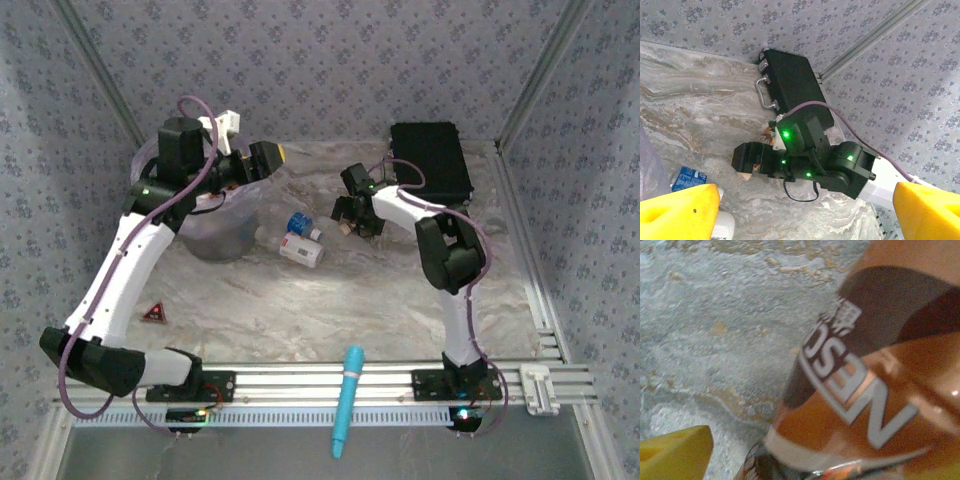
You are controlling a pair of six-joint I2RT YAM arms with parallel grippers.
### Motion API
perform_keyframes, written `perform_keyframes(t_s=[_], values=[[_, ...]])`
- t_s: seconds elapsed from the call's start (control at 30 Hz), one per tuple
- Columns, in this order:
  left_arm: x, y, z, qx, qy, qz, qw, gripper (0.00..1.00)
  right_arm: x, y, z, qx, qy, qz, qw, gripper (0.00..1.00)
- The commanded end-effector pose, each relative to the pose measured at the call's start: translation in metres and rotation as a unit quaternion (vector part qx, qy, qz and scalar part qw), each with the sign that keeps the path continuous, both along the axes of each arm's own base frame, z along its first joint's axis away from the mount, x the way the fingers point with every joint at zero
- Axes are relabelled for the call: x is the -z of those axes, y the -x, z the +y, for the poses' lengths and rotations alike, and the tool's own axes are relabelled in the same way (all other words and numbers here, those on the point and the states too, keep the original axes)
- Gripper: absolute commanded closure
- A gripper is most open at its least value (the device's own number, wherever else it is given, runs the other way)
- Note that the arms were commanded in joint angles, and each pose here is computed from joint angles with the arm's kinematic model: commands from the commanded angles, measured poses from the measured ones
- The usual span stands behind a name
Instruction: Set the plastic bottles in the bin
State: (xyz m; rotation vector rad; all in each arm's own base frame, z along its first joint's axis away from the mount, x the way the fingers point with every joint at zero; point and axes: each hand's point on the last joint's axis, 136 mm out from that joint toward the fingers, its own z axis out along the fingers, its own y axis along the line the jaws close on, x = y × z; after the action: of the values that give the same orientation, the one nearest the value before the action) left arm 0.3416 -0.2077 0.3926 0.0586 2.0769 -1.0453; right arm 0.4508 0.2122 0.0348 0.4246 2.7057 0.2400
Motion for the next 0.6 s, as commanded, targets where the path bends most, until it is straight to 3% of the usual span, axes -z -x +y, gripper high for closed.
perform_keyframes(t_s=[0.0,0.33,0.57], values=[[-0.009,0.006,0.002,0.002,-0.003,-0.021,1.000,0.10,-0.001,-0.016,-0.006,0.047,-0.005,-0.019,0.999,0.14],[-0.004,-0.002,-0.002,0.000,0.003,-0.013,1.000,0.10,-0.014,-0.008,-0.017,0.038,0.006,-0.043,0.998,0.57],[0.000,-0.004,-0.007,0.007,0.019,-0.002,1.000,0.09,-0.052,-0.002,-0.010,-0.025,-0.019,-0.074,0.997,0.63]])
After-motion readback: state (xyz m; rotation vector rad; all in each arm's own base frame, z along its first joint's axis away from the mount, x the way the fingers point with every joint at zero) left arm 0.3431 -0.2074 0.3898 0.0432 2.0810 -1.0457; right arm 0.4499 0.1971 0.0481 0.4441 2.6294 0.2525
